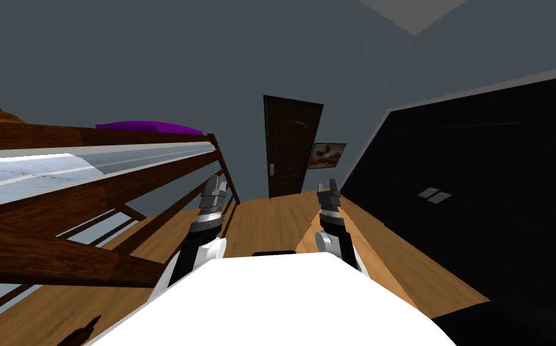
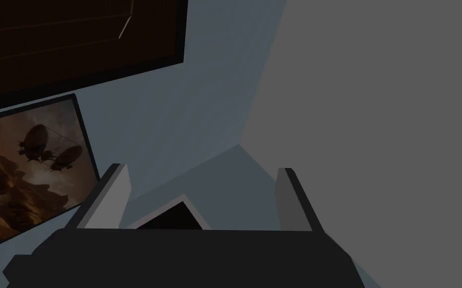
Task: Pull the door open
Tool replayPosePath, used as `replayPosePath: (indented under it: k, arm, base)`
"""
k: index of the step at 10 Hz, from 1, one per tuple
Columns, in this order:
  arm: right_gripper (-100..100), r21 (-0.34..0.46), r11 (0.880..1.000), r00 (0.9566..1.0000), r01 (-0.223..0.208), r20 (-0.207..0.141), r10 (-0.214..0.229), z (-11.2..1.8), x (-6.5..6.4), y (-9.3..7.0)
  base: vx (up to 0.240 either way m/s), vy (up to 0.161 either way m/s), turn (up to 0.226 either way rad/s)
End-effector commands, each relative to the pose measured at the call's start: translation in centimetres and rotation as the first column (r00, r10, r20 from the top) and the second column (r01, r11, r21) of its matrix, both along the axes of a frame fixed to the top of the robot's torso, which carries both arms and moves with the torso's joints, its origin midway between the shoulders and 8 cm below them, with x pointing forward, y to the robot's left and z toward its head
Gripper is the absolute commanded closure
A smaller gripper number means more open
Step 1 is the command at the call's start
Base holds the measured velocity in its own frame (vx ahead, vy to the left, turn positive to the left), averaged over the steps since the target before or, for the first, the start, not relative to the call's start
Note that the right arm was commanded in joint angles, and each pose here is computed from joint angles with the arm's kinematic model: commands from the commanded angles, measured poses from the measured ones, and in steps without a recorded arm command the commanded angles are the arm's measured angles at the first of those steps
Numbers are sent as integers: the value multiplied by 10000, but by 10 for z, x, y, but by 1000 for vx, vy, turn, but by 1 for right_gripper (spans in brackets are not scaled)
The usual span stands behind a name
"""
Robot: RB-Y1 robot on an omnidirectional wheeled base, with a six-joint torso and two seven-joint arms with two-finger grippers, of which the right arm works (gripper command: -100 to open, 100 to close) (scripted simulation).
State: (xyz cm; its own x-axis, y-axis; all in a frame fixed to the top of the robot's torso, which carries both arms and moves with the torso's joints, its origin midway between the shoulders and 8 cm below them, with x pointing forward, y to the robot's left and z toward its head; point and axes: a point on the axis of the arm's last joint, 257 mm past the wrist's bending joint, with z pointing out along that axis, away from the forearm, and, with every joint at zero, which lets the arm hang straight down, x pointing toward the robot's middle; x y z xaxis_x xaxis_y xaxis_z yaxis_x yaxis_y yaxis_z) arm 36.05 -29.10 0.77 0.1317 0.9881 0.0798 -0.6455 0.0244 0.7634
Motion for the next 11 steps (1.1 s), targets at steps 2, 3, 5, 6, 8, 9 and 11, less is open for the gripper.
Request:
replayPosePath:
  k: [2,3,5,6,8,9,11]
  arm:
    - [-100,536,9981,9995,-310,-66,313,-10,3,-6]
    - [-100,756,9963,9991,-420,-85,427,-14,4,-9]
    - [-100,1187,9911,9980,-611,-113,629,-21,6,-14]
    - [-100,1510,9858,9970,-740,-126,768,-27,7,-18]
    - [-100,1884,9782,9957,-873,-133,914,-34,8,-22]
    - [-100,2258,9691,9944,-994,-133,1051,-40,10,-27]
    - [-100,2700,9564,9928,-1116,-121,1193,-48,11,-33]
  base:
    - [102,5,208]
    - [132,-1,124]
    - [122,-5,172]
    - [135,-2,166]
    - [105,-4,144]
    - [103,-13,211]
    - [121,-15,153]
